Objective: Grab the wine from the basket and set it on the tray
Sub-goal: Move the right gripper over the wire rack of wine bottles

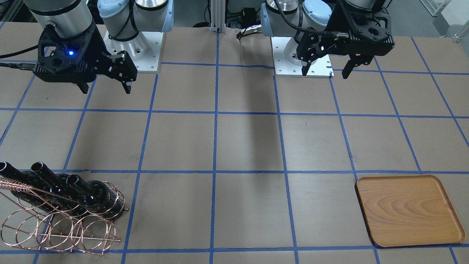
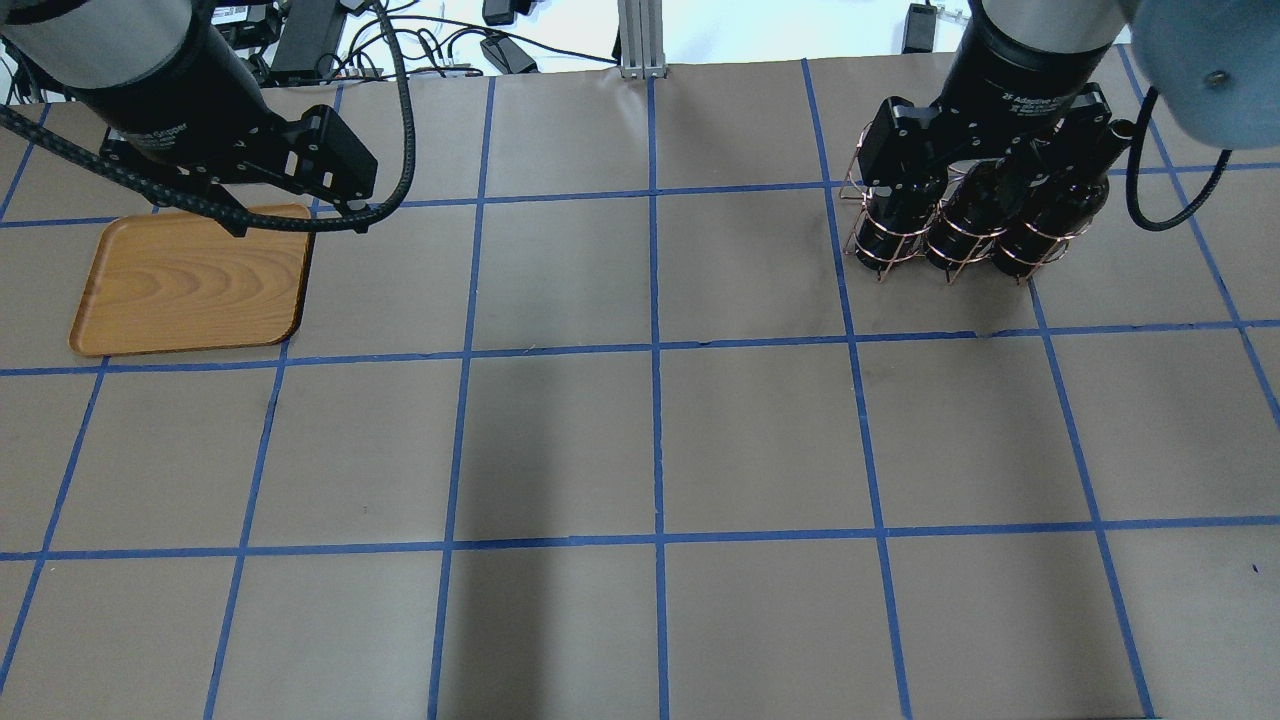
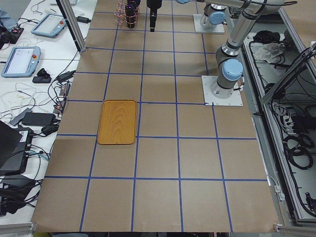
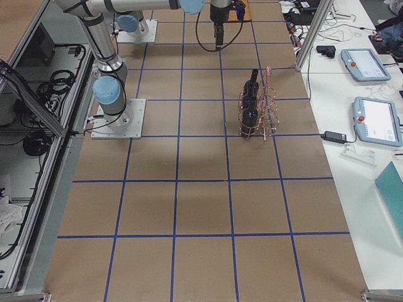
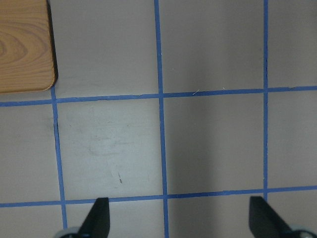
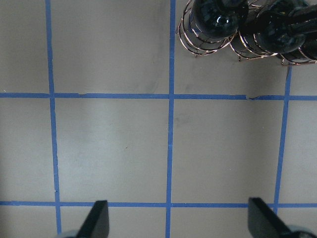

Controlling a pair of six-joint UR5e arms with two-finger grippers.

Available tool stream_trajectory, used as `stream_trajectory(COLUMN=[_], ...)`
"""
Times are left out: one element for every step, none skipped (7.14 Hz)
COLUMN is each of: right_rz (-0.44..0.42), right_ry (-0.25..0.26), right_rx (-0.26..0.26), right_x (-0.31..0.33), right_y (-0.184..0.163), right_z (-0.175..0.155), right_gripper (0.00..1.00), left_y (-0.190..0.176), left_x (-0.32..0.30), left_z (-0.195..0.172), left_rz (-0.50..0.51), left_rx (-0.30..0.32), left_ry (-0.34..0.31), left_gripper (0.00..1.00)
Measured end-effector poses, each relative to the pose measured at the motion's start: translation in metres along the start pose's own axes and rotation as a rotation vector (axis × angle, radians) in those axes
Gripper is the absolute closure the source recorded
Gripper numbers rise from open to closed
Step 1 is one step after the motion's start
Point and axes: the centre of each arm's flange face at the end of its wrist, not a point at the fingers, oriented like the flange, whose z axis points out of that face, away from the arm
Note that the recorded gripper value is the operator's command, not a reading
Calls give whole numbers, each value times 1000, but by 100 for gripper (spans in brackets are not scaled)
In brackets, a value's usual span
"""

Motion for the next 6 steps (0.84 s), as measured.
stream_trajectory(right_rz=[0,0,2,7,9,10], right_ry=[0,0,-1,-1,-2,-6], right_rx=[-2,-2,9,29,43,49], right_x=[0,0,0,1,1,1], right_y=[0,0,-1,-4,-5,-5], right_z=[0,1,0,-2,-3,-4], right_gripper=[0,0,0,0,0,0], left_y=[0,0,0,0,0,0], left_x=[0,0,0,0,0,0], left_z=[0,0,1,1,0,0], left_rz=[0,0,0,0,0,0], left_rx=[0,-1,-1,-1,-1,0], left_ry=[0,0,0,0,0,1], left_gripper=[0,0,0,0,0,0])
